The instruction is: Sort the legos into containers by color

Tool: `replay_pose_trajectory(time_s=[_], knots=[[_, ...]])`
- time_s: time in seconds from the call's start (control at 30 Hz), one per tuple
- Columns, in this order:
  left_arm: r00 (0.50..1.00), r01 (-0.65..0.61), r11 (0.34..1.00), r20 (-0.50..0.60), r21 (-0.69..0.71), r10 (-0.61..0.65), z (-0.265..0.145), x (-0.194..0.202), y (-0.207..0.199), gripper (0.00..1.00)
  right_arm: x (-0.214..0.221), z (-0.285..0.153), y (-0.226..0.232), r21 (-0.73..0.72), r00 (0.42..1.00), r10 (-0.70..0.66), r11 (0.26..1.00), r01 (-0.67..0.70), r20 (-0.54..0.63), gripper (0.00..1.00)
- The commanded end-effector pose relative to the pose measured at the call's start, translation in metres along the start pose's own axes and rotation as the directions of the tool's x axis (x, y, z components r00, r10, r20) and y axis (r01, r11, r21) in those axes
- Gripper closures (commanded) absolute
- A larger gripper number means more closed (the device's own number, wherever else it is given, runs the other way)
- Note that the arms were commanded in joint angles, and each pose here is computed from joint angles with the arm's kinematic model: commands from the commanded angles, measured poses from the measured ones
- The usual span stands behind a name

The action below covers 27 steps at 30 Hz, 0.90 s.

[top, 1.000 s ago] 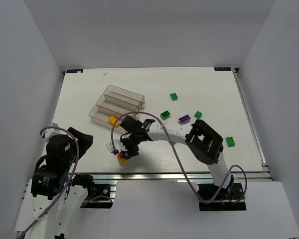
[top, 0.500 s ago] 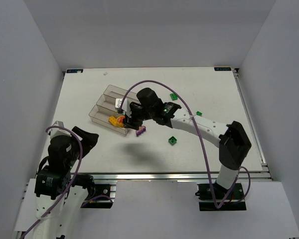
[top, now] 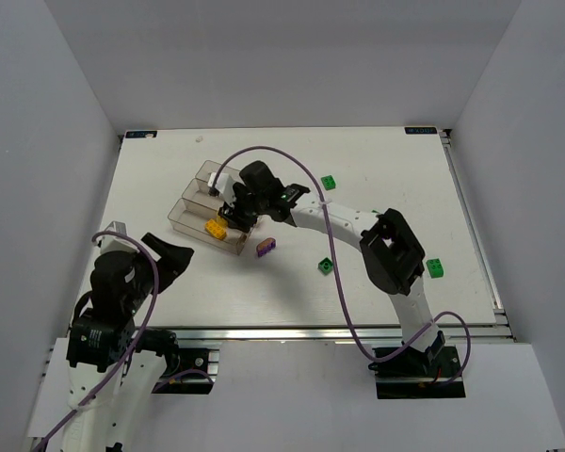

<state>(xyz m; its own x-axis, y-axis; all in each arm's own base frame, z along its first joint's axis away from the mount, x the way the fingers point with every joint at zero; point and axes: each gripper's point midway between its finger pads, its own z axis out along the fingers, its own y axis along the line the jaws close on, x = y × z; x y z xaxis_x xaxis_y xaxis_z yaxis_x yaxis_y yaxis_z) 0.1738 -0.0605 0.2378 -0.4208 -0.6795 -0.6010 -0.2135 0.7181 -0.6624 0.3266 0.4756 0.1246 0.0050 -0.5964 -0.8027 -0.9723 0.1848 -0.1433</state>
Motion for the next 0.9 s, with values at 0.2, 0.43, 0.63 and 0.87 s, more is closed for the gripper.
replay_pose_trajectory(time_s=[0.2,0.43,0.63,0.87], knots=[[0.998,0.005,0.988,-0.063,0.154,0.005,0.01,0.008,-0.029,0.17,-0.035,-0.008,0.0,-0.026,0.996,0.003,1.0,0.0,0.088,0.37],[0.994,-0.016,0.978,-0.099,0.21,0.037,0.017,0.011,-0.042,0.17,-0.037,-0.007,0.003,-0.045,0.996,0.022,0.999,-0.018,0.091,0.31],[0.972,-0.048,0.954,-0.205,0.294,0.112,0.043,0.027,-0.055,0.39,-0.075,-0.078,-0.034,0.024,0.969,0.147,0.988,-0.155,0.197,0.65],[0.912,-0.125,0.904,-0.312,0.41,0.268,0.082,0.047,-0.068,0.75,-0.004,-0.175,-0.012,-0.224,0.9,0.391,0.91,-0.348,0.19,0.87]])
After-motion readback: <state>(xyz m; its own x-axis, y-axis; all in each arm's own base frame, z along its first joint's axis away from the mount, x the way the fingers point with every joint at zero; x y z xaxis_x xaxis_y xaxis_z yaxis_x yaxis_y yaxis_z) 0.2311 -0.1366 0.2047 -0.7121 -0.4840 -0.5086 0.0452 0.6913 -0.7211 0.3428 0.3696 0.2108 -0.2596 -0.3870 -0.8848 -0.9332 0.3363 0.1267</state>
